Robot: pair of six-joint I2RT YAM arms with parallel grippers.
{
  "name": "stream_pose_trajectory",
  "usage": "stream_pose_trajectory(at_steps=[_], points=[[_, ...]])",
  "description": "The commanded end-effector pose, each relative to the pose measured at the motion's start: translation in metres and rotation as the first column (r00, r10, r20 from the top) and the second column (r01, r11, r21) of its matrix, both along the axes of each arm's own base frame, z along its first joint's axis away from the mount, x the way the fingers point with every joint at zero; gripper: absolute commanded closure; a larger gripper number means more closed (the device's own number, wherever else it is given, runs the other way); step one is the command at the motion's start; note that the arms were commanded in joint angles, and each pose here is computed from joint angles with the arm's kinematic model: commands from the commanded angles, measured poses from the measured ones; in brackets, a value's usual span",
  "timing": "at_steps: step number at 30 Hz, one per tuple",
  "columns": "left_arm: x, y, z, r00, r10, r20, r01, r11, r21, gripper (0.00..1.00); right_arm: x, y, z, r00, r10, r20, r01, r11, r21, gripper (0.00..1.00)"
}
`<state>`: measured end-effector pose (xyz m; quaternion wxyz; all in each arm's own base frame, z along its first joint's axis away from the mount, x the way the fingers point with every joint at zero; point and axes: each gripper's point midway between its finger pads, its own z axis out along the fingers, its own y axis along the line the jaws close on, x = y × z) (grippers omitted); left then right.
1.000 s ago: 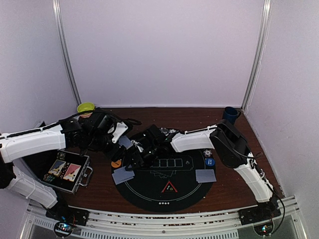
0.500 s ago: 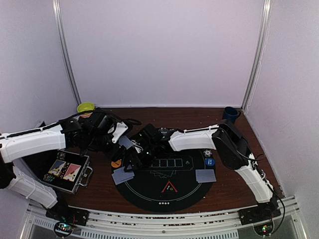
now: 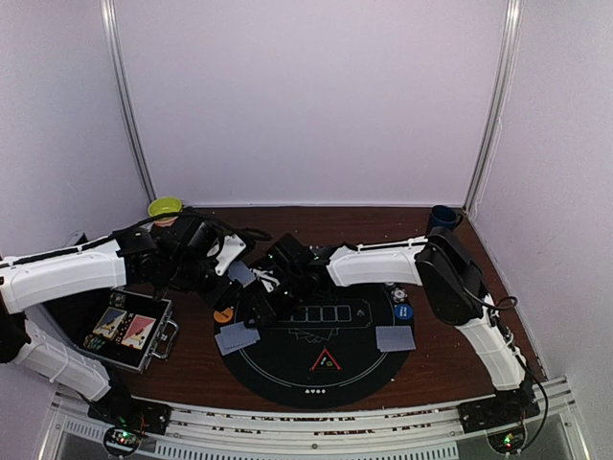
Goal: Distribute texas hold em gaming equipment
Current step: Adjust the poker card in the big blind area.
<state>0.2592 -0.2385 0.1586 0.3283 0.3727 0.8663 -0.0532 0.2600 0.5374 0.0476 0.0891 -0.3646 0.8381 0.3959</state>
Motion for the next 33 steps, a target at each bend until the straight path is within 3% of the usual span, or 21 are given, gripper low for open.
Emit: stream_pose_trajectory(at_steps=[1,19,33], points=[[0.006,-0.002,0.015,0.999,0.009,0.049,-0.007,0.999,-0.045,0.36,-0.007,0.005,0.008,1.000,0.024,0.020,-0.024,1.000,-0.002,0.40],[0.005,-0.002,0.014,0.999,0.004,0.048,-0.002,0.999,-0.042,0.36,-0.023,0.018,0.001,0.997,0.079,-0.013,-0.079,0.997,0.011,0.38],[0.007,-0.009,0.016,0.999,-0.021,0.043,0.023,0.999,-0.044,0.36,0.022,-0.018,0.072,1.000,0.003,0.005,-0.004,0.990,0.138,0.30]])
